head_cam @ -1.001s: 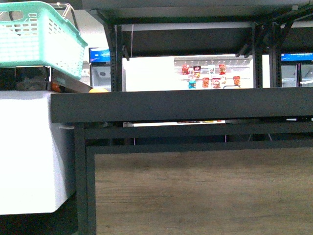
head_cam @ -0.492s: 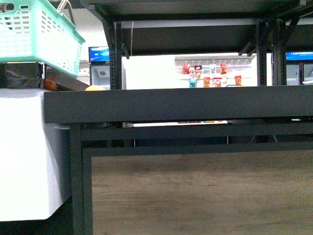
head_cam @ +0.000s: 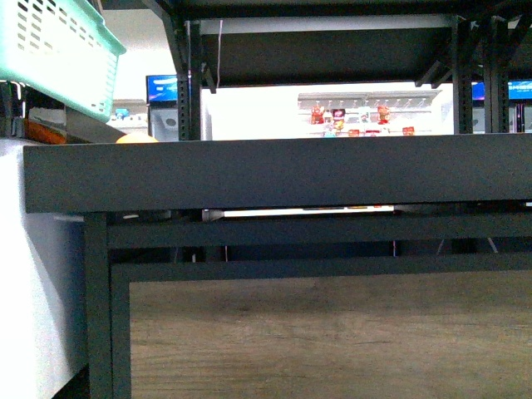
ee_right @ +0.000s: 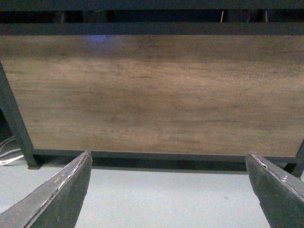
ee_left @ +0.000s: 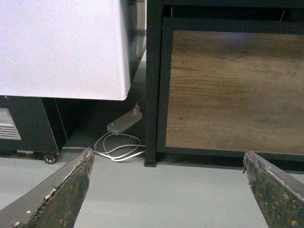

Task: Pick lemon from shelf

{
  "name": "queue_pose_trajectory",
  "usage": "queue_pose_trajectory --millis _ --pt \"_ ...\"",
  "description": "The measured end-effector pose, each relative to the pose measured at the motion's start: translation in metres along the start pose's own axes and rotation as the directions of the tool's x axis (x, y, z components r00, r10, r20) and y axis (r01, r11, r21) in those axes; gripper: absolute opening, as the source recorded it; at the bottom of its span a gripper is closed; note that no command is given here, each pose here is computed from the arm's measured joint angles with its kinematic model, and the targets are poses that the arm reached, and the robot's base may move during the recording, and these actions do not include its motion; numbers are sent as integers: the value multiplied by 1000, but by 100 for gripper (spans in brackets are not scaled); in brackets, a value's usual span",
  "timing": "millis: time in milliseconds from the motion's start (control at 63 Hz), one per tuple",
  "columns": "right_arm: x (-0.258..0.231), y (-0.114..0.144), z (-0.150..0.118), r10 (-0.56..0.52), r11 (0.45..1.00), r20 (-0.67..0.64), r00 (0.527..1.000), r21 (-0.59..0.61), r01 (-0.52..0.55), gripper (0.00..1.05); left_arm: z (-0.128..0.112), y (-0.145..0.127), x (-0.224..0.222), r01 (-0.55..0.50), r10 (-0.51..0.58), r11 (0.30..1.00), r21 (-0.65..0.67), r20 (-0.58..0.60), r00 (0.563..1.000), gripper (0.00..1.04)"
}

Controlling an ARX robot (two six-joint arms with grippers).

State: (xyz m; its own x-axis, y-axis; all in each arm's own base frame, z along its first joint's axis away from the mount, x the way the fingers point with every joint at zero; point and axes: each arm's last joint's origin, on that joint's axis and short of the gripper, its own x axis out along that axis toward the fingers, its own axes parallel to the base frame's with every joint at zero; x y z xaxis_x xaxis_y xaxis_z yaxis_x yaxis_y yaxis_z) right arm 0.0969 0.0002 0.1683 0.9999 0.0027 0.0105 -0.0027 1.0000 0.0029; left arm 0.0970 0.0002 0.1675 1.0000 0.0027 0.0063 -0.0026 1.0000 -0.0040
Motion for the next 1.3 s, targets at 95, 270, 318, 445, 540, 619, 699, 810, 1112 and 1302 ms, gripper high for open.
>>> queue_pose_trajectory --millis 95,270,318,445,540,619,699,810,1112,1302 --pt "0 0 0 0 1000 0 1000 0 0 97 0 0 0 0 0 1000 0 0 1000 97" --pt "0 0 0 0 1000 0 1000 0 0 97 0 0 0 0 0 1000 0 0 1000 97" --pt "0 0 0 0 1000 0 1000 0 0 97 0 0 0 0 0 1000 0 0 1000 97" --pt "0 0 0 0 1000 0 1000 0 0 97 0 0 0 1 -1 1000 0 0 1000 97" --pt "0 0 0 0 1000 0 1000 0 0 97 0 0 0 1 -1 1000 0 0 1000 97" --pt "0 0 0 0 1000 0 1000 0 0 97 0 0 0 1 -1 1000 0 0 1000 97" --pt "0 0 0 0 1000 0 1000 0 0 97 0 0 0 0 0 1000 0 0 1000 97" --pt "0 0 0 0 1000 0 1000 0 0 97 0 0 0 1 -1 1000 0 0 1000 97" --pt "0 0 0 0 1000 0 1000 0 0 97 0 0 0 0 0 1000 0 0 1000 97" --pt "0 0 0 -2 1000 0 1000 0 2 97 0 0 0 0 0 1000 0 0 1000 97"
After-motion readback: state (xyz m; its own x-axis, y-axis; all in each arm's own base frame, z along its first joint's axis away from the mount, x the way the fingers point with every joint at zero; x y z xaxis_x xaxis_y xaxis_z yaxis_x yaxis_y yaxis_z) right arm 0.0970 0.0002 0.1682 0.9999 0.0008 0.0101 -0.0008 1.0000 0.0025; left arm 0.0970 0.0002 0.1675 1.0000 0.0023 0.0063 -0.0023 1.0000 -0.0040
